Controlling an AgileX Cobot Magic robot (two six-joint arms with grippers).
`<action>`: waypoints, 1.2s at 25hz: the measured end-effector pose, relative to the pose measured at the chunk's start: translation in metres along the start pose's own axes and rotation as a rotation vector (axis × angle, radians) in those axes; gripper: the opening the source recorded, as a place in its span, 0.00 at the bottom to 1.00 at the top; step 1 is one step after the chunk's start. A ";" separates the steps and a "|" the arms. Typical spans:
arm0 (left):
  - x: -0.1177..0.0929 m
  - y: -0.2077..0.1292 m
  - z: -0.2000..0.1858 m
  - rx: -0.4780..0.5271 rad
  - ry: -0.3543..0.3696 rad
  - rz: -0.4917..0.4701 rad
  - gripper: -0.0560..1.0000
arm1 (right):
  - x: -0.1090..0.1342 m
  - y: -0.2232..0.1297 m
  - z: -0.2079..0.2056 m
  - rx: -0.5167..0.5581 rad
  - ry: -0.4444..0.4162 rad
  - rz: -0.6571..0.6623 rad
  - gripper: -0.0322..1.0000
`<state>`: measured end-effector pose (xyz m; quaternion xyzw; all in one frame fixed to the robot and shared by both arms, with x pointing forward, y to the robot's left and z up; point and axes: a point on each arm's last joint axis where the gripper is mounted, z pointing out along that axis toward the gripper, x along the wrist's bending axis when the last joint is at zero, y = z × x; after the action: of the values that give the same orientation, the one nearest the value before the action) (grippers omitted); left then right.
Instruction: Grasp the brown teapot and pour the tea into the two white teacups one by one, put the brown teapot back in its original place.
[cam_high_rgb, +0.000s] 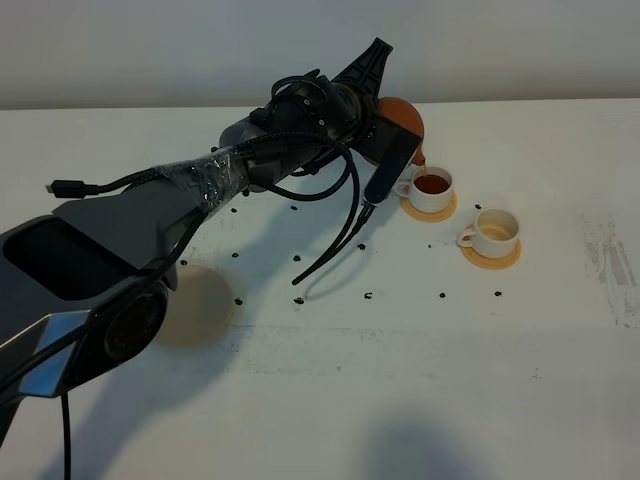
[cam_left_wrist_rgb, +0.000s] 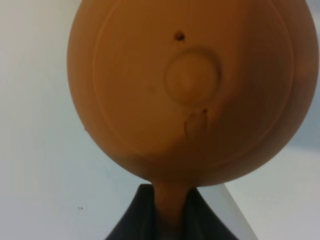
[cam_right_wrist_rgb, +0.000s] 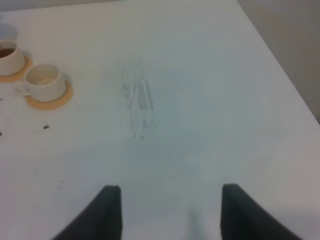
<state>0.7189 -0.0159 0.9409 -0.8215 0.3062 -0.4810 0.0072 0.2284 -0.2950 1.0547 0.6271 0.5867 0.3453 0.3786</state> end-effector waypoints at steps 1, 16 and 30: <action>0.000 0.000 0.000 0.000 0.001 0.000 0.13 | 0.000 0.000 0.000 0.000 0.000 0.000 0.45; 0.000 0.000 0.000 -0.002 0.005 0.027 0.13 | 0.000 0.000 0.000 0.000 0.000 0.000 0.45; 0.000 -0.001 0.000 -0.004 0.003 0.017 0.13 | 0.000 0.000 0.000 0.000 0.000 0.000 0.45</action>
<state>0.7194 -0.0155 0.9410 -0.8181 0.3144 -0.4814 0.0093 0.2284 -0.2950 1.0547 0.6271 0.5867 0.3453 0.3786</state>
